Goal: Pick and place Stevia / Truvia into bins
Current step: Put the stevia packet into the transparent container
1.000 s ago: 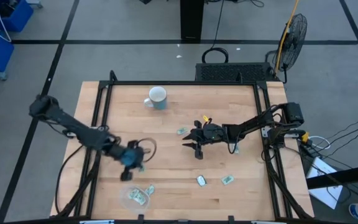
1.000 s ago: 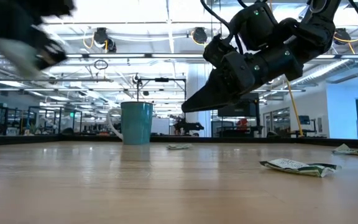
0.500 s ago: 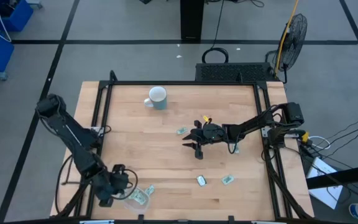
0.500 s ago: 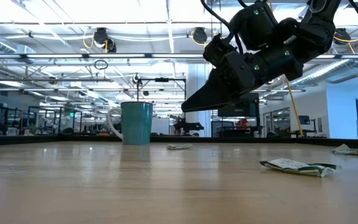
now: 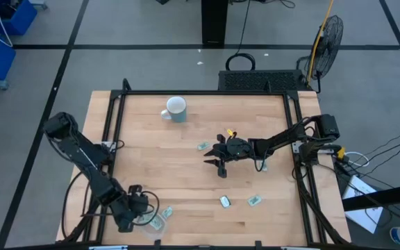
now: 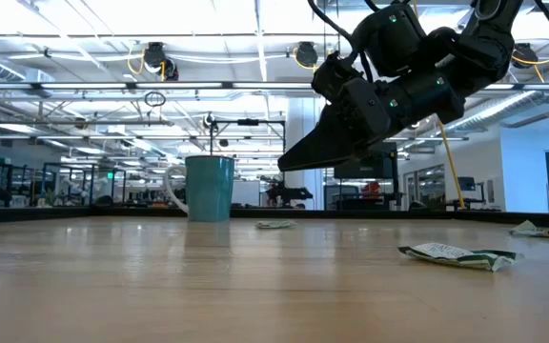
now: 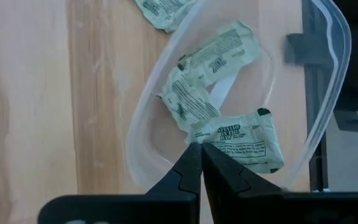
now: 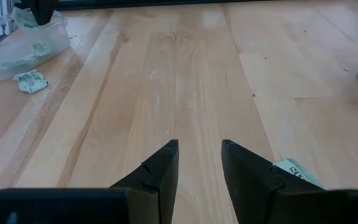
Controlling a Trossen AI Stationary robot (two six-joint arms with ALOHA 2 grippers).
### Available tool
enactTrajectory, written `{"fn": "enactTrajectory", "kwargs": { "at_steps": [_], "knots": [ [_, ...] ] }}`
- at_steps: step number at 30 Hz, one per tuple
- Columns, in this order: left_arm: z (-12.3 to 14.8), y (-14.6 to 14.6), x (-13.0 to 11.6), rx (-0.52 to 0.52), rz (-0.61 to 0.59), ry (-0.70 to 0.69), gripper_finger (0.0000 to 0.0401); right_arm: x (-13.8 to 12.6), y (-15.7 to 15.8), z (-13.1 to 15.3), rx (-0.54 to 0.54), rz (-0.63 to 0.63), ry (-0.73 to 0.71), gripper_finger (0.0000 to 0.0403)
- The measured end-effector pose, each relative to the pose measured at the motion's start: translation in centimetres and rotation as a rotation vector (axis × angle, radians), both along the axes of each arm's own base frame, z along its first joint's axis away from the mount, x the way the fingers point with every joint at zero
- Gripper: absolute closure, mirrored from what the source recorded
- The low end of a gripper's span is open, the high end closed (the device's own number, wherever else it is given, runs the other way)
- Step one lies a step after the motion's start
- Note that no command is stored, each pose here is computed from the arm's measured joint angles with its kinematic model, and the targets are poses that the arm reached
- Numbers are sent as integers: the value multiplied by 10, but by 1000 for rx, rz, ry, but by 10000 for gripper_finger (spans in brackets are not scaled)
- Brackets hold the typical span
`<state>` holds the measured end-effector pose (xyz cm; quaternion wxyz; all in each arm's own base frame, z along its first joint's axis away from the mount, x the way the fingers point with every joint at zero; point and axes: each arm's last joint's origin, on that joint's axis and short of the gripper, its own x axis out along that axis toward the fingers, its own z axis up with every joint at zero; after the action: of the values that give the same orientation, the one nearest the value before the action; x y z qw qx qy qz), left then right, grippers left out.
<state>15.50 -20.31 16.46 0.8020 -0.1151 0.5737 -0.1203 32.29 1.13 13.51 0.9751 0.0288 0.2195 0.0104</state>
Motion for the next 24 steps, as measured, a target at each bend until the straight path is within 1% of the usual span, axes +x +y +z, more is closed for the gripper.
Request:
{"fn": "enactTrajectory", "kwargs": {
  "at_steps": [4,8,12,15,19,24],
  "knots": [
    [0,4,4,-5,52,15,380,0,0,0,-1,-2,0,287],
    [0,7,8,-5,78,19,359,0,0,0,-2,-2,0,287],
    [-2,12,7,29,86,47,331,0,0,0,-3,-2,0,287],
    [-4,15,5,69,69,67,317,0,0,0,-3,-2,-1,287],
    [-5,19,1,111,66,98,314,0,0,0,-4,-2,-1,287],
    [-4,17,2,97,64,85,313,0,0,0,-4,-2,-1,287]
  ]
}}
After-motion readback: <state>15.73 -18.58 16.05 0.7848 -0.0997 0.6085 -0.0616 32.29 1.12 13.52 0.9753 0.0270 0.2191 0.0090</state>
